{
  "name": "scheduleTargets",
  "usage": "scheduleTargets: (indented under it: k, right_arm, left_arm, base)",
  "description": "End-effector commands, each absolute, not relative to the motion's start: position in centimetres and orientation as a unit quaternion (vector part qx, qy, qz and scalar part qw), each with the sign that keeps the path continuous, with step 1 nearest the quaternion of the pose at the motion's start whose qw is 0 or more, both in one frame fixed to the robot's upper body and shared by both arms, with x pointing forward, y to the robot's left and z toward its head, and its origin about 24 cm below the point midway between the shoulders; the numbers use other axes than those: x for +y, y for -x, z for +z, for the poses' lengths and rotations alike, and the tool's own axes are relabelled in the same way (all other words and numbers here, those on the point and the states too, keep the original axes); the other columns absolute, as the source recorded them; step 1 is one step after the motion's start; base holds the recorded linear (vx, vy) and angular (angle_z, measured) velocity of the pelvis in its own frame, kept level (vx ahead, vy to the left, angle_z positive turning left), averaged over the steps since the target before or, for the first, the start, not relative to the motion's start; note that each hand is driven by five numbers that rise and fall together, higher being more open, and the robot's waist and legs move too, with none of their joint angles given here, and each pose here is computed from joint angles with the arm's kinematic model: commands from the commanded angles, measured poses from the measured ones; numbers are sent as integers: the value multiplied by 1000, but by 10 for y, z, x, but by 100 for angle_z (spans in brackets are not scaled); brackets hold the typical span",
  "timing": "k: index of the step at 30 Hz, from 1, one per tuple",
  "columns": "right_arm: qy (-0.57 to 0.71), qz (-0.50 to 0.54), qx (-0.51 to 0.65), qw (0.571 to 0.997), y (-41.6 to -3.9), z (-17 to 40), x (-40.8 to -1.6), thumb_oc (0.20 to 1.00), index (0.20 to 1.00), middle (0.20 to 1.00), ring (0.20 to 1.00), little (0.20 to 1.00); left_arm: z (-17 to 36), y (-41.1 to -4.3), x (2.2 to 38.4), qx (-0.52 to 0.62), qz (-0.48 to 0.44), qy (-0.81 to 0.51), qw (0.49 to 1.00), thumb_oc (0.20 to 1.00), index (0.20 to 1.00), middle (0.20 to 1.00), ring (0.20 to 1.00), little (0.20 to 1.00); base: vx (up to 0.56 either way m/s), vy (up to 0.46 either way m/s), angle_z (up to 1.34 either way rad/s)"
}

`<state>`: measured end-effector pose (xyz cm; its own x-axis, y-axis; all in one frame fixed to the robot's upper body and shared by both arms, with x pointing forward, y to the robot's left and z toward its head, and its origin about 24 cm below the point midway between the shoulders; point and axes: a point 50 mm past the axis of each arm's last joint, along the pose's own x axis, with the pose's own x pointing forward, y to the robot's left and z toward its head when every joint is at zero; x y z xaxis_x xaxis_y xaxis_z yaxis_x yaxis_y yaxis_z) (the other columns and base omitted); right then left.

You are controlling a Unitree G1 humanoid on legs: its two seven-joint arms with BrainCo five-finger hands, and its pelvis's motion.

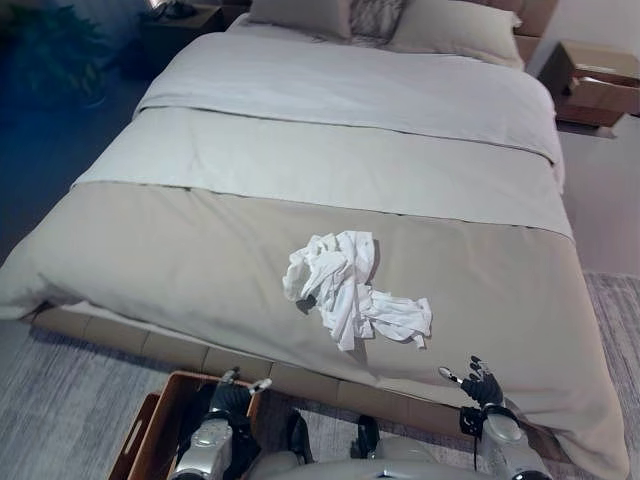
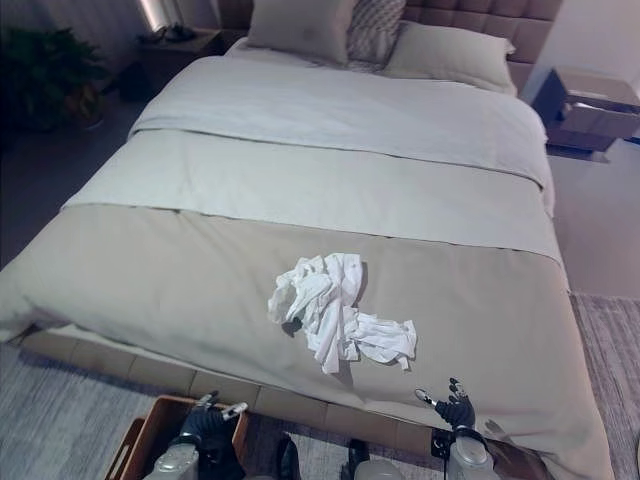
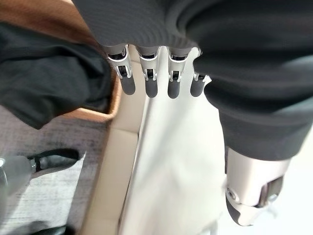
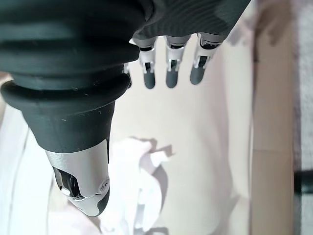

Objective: Pick up clothes into the bucket

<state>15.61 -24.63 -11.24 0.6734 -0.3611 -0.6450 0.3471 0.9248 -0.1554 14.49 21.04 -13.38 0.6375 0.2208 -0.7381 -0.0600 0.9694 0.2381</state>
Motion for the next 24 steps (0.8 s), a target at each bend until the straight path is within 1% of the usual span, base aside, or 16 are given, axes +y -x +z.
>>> scheduleTargets:
  k: [1, 4, 7, 8, 13, 16, 17, 18, 24]
  right_arm:
    - [-12, -207, 295, 933, -173, -95, -254, 1000, 1000, 1000, 1000, 1000]
    - [-21, -208, 293, 933, -172, -95, -258, 1000, 1000, 1000, 1000, 1000]
    - [6, -185, 320, 929, -168, -99, -266, 1000, 1000, 1000, 1000, 1000]
    - [89, -162, 342, 921, -165, -98, -278, 1000, 1000, 1000, 1000, 1000]
    - [146, -153, 339, 917, -172, -91, -288, 1000, 1000, 1000, 1000, 1000]
    - [211, -137, 327, 911, -185, -81, -295, 1000, 1000, 1000, 1000, 1000]
    - [234, -130, 308, 913, -195, -71, -298, 1000, 1000, 1000, 1000, 1000]
    - [234, -130, 308, 913, -195, -71, -298, 1000, 1000, 1000, 1000, 1000]
    - [285, -139, 212, 924, -239, -27, -305, 1000, 1000, 1000, 1000, 1000]
  left_arm:
    - [-140, -133, 223, 447, 79, -156, 877, 1000, 1000, 1000, 1000, 1000]
    - [-148, -117, 224, 476, 52, -194, 856, 1000, 1000, 1000, 1000, 1000]
    - [-147, -116, 228, 476, 28, -214, 853, 1000, 1000, 1000, 1000, 1000]
    - [-147, -107, 241, 489, 49, -212, 845, 1000, 1000, 1000, 1000, 1000]
    - [-148, -97, 250, 502, 83, -199, 837, 1000, 1000, 1000, 1000, 1000]
    - [-148, -93, 254, 508, 112, -182, 834, 1000, 1000, 1000, 1000, 1000]
    - [-149, -90, 254, 511, 119, -177, 833, 1000, 1000, 1000, 1000, 1000]
    - [-149, -90, 254, 511, 119, -177, 833, 1000, 1000, 1000, 1000, 1000]
    - [-150, -87, 247, 507, 118, -174, 836, 1000, 1000, 1000, 1000, 1000]
  base:
    - [67, -54, -5]
    - [66, -51, 0]
    - [53, -61, 7]
    - [55, -68, 10]
    - [25, -42, 22]
    - [-8, -25, 21]
    - [-19, -16, 25]
    - [-22, -14, 30]
    - [-59, 5, 20]
